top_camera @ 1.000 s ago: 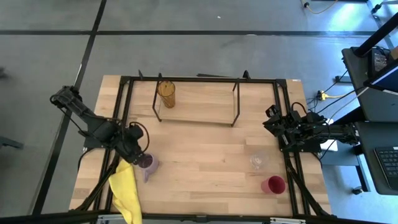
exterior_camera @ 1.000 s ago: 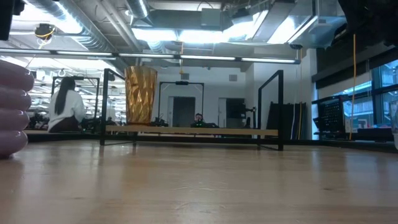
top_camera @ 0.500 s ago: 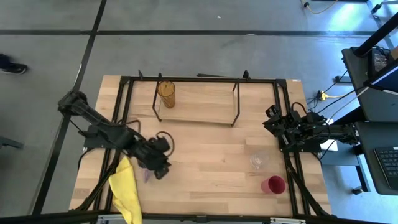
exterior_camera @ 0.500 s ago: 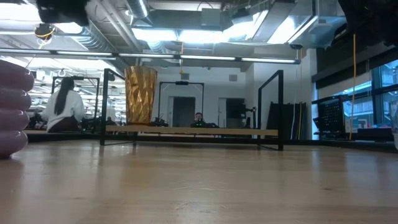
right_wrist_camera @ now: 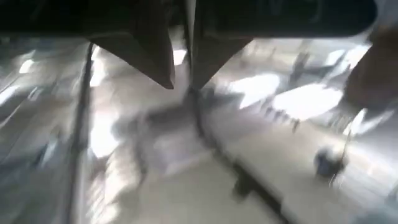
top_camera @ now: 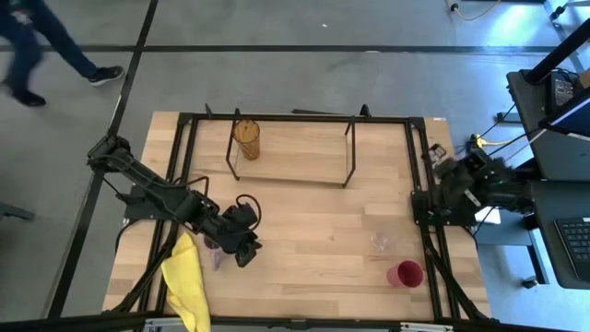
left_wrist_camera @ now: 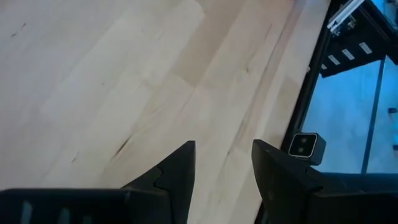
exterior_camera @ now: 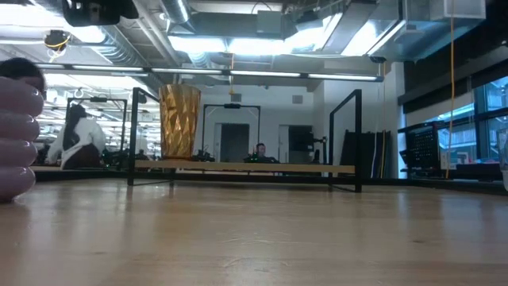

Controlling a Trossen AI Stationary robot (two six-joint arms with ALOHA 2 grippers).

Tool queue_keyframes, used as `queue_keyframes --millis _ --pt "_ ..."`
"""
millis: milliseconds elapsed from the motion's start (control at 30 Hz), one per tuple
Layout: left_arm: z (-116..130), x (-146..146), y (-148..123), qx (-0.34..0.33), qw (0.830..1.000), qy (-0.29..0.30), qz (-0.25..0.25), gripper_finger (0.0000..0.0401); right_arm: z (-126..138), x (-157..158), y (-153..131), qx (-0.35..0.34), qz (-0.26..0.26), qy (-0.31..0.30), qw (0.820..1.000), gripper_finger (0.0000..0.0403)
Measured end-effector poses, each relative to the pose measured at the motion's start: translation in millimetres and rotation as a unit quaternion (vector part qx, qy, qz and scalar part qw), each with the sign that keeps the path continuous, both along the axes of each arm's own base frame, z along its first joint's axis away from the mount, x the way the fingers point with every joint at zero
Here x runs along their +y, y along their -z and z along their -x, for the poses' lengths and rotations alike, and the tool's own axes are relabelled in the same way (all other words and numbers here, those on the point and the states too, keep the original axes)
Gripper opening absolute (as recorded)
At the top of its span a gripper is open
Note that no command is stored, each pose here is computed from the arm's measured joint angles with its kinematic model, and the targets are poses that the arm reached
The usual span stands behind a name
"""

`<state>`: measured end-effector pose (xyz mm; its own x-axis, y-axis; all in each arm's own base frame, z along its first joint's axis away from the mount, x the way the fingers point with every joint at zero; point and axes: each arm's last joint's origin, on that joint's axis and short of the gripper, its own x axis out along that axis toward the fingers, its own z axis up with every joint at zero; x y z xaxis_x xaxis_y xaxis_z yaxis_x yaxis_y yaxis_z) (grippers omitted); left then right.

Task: Stack small to large cups/mugs on shelf
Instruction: Put the red cup on the shelf

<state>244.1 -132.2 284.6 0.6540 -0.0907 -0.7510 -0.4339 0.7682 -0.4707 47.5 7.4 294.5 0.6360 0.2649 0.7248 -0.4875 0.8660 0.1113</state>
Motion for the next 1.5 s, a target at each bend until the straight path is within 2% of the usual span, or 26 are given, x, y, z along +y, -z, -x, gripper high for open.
queue_keyframes --millis 67,133,233,300,333,400,500,700,733,767,800,833,933,1000,1033,1100,1167,1267,1367,1500 --pt "-0.6 2.0 0.4 0.003 1.000 0.001 -0.002 0.0152 -9.1 1.7 -18.0 0.113 0.011 -0.031 0.993 0.0059" --pt "-1.3 3.9 0.6 0.005 1.000 0.011 -0.011 0.0152 -22.5 2.9 -35.7 0.200 0.038 -0.043 0.978 0.0059" --pt "-2.7 6.8 0.9 0.012 1.000 0.024 -0.006 0.0152 -38.5 7.3 -68.0 0.222 0.169 -0.060 0.958 0.0059" --pt "-3.0 9.1 1.5 0.019 1.000 0.024 -0.003 0.0152 -46.7 10.5 -87.5 0.219 0.252 -0.095 0.938 0.0059" --pt "-3.4 10.2 1.6 0.020 1.000 0.020 -0.002 0.0152 -51.4 11.4 -94.7 0.236 0.269 -0.115 0.927 0.0059" --pt "-4.1 11.5 1.6 0.020 1.000 0.016 -0.001 0.0152 -58.0 12.2 -105.5 0.300 0.270 -0.151 0.903 0.0059" --pt "-4.1 11.8 1.7 0.021 1.000 0.015 -0.001 0.0152 -61.0 13.8 -111.4 0.417 0.259 -0.199 0.848 0.0059" --pt "-3.6 13.8 2.4 0.021 1.000 0.001 -0.017 0.0152 -56.6 20.9 -107.9 0.623 0.234 -0.242 0.706 0.0059" --pt "-3.5 14.2 2.5 0.021 1.000 -0.002 -0.021 0.0152 -55.9 22.8 -107.8 0.643 0.226 -0.246 0.689 0.0059" --pt "-3.3 14.6 2.7 0.021 0.999 -0.005 -0.025 0.0152 -55.7 24.7 -108.3 0.653 0.222 -0.244 0.682 0.0059" --pt "-3.2 15.1 2.8 0.021 0.999 -0.008 -0.030 0.0152 -55.5 26.9 -109.8 0.655 0.217 -0.242 0.682 0.0059" --pt "-3.0 15.9 3.1 0.022 0.999 -0.011 -0.034 0.0152 -56.0 29.2 -112.3 0.650 0.214 -0.236 0.690 0.0059" --pt "-3.2 18.6 3.7 0.025 0.999 -0.020 -0.043 0.0152 -55.1 38.1 -125.6 0.613 0.186 -0.228 0.733 0.0058" --pt "-3.8 20.4 3.8 0.025 0.998 -0.022 -0.045 0.0152 -54.0 44.1 -138.0 0.585 0.137 -0.212 0.771 0.0064" --pt "-4.2 21.3 3.8 0.026 0.998 -0.020 -0.048 0.0152 -52.8 47.9 -144.3 0.567 0.117 -0.221 0.785 0.0070" --pt "-5.0 23.2 3.8 0.026 0.998 -0.017 -0.053 0.0152 -51.9 57.4 -156.2 0.522 0.094 -0.274 0.802 0.0081" --pt "-6.3 26.3 3.8 0.026 0.998 -0.016 -0.059 0.0152 -54.8 66.7 -167.5 0.463 0.096 -0.314 0.823 0.0088" --pt "-9.2 33.3 3.8 0.026 0.997 -0.019 -0.067 0.0152 -58.6 77.0 -179.5 0.379 0.119 -0.337 0.853 0.0094" --pt "-12.1 40.8 3.8 0.028 0.997 -0.031 -0.064 0.0152 -60.6 84.9 -189.0 0.332 0.125 -0.357 0.864 0.0094" --pt "-14.7 47.5 3.9 0.031 0.997 -0.036 -0.056 0.0152 -66.6 111.5 -178.6 0.385 0.137 -0.368 0.835 0.0091"
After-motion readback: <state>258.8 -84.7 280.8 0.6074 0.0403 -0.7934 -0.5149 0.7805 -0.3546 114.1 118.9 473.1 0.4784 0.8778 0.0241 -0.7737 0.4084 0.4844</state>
